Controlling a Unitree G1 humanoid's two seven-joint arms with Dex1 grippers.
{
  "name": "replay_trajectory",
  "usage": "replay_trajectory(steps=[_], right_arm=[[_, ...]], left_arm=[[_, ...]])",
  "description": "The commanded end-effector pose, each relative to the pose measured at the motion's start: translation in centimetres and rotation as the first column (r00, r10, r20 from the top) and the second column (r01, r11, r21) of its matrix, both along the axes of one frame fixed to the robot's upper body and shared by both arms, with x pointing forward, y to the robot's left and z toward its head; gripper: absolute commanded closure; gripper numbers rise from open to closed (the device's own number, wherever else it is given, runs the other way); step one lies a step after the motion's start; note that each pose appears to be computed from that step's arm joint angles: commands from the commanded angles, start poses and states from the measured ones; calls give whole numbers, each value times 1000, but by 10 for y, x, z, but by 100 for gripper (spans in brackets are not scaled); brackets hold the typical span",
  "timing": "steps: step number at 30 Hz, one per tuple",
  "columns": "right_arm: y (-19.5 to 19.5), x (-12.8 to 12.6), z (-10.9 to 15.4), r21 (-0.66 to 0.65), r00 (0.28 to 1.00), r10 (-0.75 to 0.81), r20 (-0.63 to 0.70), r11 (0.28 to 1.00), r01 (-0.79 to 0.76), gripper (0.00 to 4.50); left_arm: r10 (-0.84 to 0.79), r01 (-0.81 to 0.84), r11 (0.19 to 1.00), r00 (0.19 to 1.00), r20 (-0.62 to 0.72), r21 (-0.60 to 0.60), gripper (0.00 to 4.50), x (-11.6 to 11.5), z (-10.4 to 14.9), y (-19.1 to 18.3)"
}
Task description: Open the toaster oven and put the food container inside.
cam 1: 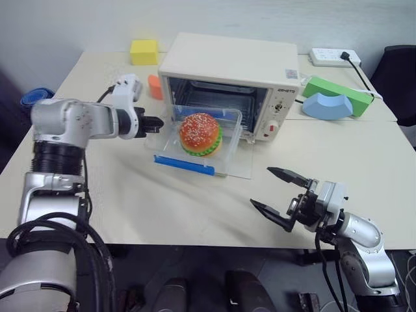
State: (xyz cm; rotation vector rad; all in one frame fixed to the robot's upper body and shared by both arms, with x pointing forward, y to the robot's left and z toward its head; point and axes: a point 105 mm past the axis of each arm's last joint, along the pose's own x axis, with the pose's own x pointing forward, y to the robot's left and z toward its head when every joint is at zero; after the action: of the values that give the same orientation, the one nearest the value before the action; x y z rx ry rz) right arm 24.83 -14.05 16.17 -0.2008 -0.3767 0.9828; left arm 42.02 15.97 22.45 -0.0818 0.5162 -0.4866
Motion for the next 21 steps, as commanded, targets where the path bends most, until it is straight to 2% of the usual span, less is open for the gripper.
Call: replay_trajectory(steps=[1,3,8,13,16,19,21], right_arm=[[-1,-5,12,5,998,-26,60,1000,26,0],[0,-7,13,8,997,-37,63,999,36,0],[-1,-10,15,21,995,-75,61,997,74,0],[-1,-9,17,33,995,-92,38,995,91,0],[4,-8,23,14,997,-75,18,997,75,0],[9,-3,18,-61,996,-76,-52,995,72,65],[16,-2,13,-89,992,-63,-108,995,54,137]], left_arm=[[-19,18,1000,996,90,20,437,13,16,-9],[-11,10,1000,996,94,6,437,20,14,-13],[-38,39,999,995,96,-2,293,25,18,-22],[-57,68,995,988,146,-73,145,21,36,-14],[-146,168,981,969,199,-97,145,3,47,1],[-269,289,957,921,281,-34,141,-25,47,29],[-377,376,924,874,308,63,180,-45,35,44]])
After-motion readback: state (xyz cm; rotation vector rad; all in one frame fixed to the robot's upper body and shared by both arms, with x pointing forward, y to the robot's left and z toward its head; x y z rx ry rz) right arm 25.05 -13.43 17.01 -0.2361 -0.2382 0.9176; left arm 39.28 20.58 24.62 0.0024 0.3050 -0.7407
